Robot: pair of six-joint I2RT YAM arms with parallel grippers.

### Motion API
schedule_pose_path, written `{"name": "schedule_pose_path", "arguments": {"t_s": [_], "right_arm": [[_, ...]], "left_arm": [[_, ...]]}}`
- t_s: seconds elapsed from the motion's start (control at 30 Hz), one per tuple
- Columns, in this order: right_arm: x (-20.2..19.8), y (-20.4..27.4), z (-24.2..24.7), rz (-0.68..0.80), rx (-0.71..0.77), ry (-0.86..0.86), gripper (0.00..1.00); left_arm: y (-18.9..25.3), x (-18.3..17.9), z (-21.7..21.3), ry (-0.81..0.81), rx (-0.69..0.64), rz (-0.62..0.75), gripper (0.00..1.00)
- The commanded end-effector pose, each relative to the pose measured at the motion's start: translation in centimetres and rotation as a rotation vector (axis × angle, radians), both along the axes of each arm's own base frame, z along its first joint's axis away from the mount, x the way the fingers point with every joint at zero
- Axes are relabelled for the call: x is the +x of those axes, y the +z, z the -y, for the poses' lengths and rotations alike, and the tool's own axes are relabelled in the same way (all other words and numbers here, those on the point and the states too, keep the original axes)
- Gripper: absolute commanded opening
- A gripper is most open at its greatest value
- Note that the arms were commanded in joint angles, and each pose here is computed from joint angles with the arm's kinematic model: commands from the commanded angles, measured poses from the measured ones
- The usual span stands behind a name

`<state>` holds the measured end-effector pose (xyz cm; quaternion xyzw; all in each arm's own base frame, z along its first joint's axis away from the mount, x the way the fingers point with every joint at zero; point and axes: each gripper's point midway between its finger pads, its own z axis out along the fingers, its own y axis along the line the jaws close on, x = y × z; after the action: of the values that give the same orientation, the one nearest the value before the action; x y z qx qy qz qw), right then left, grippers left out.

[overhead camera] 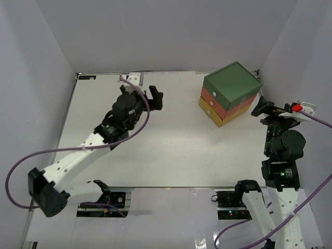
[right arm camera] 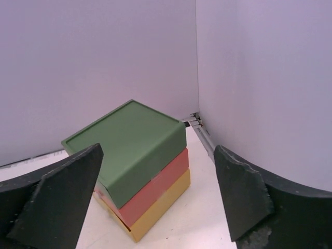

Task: Sort the stationery into containers
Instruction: Reset both arms

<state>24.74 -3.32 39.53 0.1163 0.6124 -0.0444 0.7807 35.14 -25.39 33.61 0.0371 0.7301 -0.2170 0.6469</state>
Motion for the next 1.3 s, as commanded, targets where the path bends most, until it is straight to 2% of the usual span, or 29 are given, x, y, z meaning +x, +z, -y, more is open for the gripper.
{"name": "schedule_pose_path", "arguments": {"t_s": [0.0, 0.03, 0.17, 0.3, 0.47, 0.53, 0.83, 1.27], "right_arm": [[-1.4, 0.5, 0.8, 0.028, 0.079, -0.047, 0.95], [-1.9, -0.2, 0.9, 0.004, 0.084, -0.049, 0.90], [-3.2, -0.6, -1.9, 0.013, 0.005, 0.105, 0.90], [-4.5, -1.6, -2.9, 0.044, -0.035, 0.170, 0.90], [-6.2, -1.6, -3.5, 0.106, -0.050, 0.211, 0.90], [-6.3, -2.2, -3.8, 0.097, -0.098, 0.227, 0.90], [-5.5, -5.3, -3.5, 0.047, -0.070, 0.205, 0.90], [-5.2, -5.6, -3.8, 0.048, -0.101, 0.217, 0.90]], "left_arm": [[-2.2, -3.6, -5.8, 0.105, 0.085, -0.079, 0.98], [-1.2, -5.2, -7.6, 0.120, 0.073, -0.064, 0.98], [-1.7, -8.4, -12.2, 0.186, 0.081, -0.048, 0.98], [-2.7, -10.7, -16.3, 0.288, 0.081, -0.048, 0.98], [-3.1, -12.7, -19.0, 0.349, 0.031, -0.047, 0.98], [-3.6, -12.9, -19.4, 0.361, 0.040, -0.056, 0.98], [-5.2, -12.7, -19.3, 0.371, 0.072, -0.097, 0.98], [-7.4, -12.4, -18.6, 0.355, 0.115, -0.139, 0.98]]}}
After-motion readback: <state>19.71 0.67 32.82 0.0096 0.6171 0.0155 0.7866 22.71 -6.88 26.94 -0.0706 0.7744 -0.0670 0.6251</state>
